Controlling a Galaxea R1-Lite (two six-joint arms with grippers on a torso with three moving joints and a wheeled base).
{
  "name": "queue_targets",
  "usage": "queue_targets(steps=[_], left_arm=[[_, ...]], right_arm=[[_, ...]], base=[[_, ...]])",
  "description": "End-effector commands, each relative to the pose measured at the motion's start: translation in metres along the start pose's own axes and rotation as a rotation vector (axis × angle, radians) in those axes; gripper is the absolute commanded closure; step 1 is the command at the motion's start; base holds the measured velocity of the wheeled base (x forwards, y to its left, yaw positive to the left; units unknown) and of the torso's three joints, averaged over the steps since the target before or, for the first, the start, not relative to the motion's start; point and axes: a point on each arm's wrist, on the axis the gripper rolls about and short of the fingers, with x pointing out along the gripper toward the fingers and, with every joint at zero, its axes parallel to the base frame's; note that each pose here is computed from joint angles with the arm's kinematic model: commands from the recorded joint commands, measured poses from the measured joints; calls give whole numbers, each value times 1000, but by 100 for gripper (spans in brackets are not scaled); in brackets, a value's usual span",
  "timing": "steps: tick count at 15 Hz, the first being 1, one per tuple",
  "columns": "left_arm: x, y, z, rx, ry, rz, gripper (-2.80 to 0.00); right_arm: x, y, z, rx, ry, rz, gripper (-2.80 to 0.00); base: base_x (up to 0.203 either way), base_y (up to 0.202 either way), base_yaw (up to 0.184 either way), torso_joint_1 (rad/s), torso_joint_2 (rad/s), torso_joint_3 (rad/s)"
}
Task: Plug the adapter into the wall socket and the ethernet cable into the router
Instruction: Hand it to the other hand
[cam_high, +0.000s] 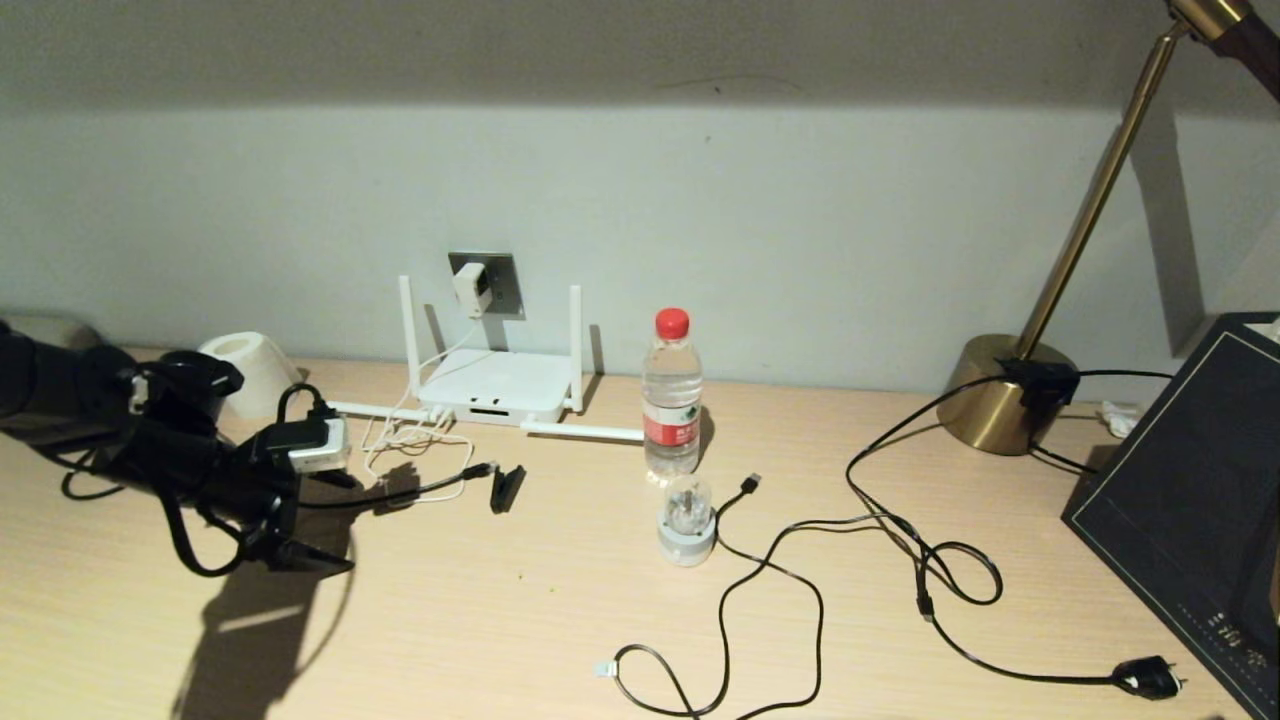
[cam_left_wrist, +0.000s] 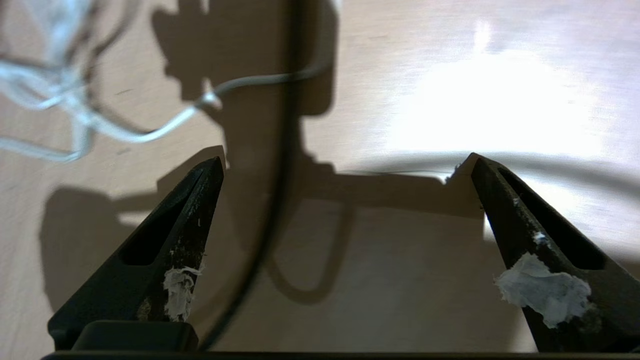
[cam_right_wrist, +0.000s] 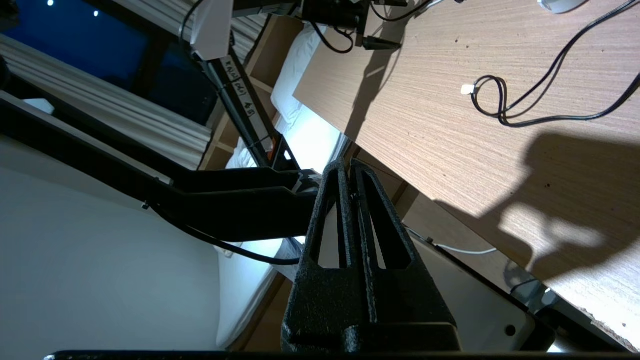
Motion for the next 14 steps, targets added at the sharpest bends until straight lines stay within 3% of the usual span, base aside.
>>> queue_targets(steps=[1,9,11,14], left_arm=[[-10,-18,13,46,-10,-18,-280],[-33,-75,43,102,-30,-85,-280],[-37,-69,42,97,-29,-66,-280],[-36,-44,34,59,-20,-41,-280]], right_arm=[[0,-1,0,5,3,-1,0],[-2,0,-1,-1,-6,6,0],[-3,1,-1,-5,-11,11,0],[-4,1,-2,-8,-15,16,0]], base=[[0,0,0,0,0,0],[0,0,0,0,0,0],[0,0,0,0,0,0],[0,0,0,0,0,0]])
